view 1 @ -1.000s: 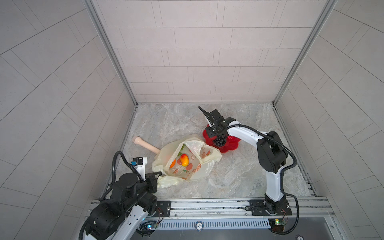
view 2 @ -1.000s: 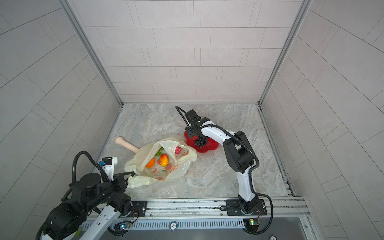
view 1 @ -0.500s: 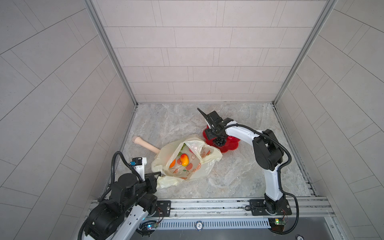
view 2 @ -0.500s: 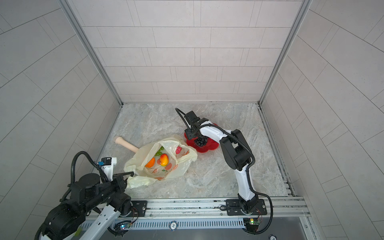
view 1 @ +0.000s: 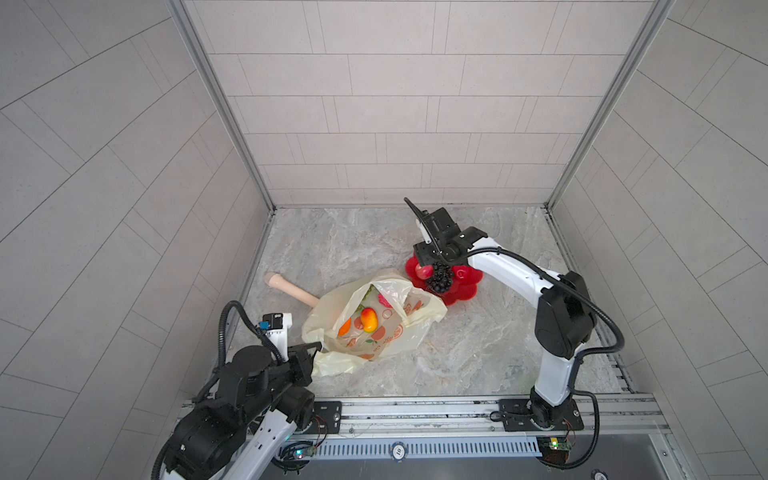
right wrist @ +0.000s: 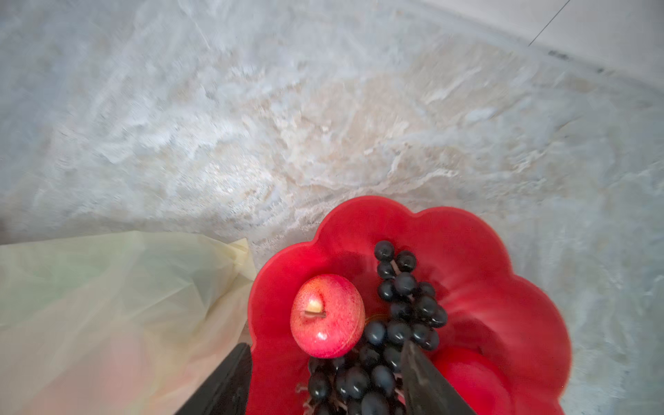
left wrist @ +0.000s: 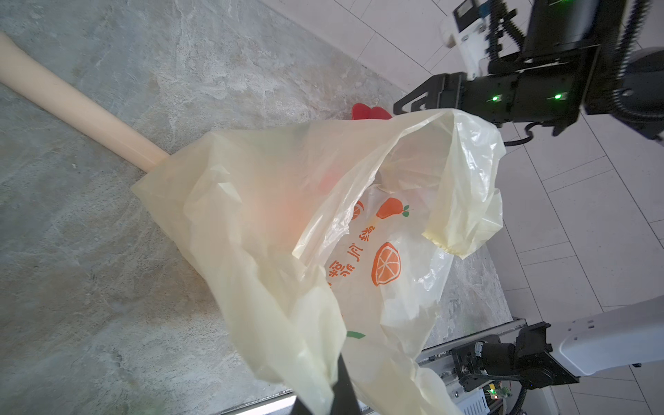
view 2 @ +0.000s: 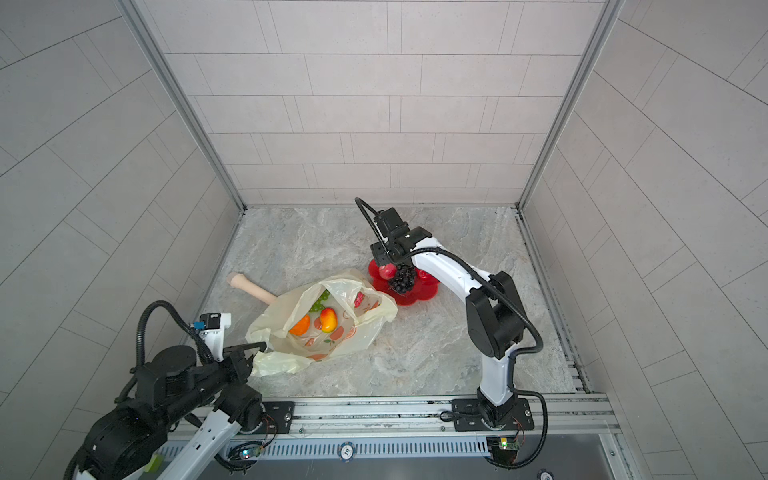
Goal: Take fruits out of the plastic bag
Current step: Place the fake fruit on the plate, then take out the fake fruit from the plastic bag.
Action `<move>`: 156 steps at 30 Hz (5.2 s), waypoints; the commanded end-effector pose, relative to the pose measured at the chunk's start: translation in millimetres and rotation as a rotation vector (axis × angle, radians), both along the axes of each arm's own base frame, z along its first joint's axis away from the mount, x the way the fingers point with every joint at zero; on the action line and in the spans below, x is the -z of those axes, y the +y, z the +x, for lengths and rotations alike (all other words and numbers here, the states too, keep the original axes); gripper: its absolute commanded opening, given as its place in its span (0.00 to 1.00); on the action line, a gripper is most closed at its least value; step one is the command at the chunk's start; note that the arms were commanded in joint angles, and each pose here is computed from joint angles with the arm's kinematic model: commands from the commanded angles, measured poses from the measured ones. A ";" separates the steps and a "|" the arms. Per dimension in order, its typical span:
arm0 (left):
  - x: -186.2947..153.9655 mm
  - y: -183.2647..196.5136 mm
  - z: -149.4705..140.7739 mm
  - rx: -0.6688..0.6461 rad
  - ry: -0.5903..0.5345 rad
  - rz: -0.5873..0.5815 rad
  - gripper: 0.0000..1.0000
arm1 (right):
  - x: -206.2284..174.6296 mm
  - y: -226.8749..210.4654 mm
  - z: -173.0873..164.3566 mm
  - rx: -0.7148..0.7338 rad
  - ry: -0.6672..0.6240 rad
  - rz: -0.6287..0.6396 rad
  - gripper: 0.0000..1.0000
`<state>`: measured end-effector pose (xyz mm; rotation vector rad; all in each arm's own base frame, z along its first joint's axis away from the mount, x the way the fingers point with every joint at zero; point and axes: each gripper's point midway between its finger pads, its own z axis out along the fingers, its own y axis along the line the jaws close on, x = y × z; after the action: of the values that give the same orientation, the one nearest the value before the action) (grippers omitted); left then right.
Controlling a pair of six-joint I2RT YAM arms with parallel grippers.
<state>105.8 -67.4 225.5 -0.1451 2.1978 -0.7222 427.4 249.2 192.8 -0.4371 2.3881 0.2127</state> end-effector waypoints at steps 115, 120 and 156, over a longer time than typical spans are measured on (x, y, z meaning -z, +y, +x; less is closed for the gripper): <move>14.5 -41.7 -44.9 0.385 -0.082 -0.049 0.02 | 105.8 187.0 -160.2 -0.410 0.031 -0.188 0.74; 14.5 -41.5 -44.2 0.381 -0.083 -0.048 0.02 | 120.4 192.2 -154.4 -0.335 0.065 -0.176 0.74; 8.3 -44.4 -36.5 0.344 -0.131 -0.050 0.02 | 73.5 170.4 -165.2 -0.345 0.037 -0.186 0.32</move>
<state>69.1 -112.5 213.5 0.2408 2.1312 -0.9586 266.1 422.5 93.1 -0.9465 2.4026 0.1178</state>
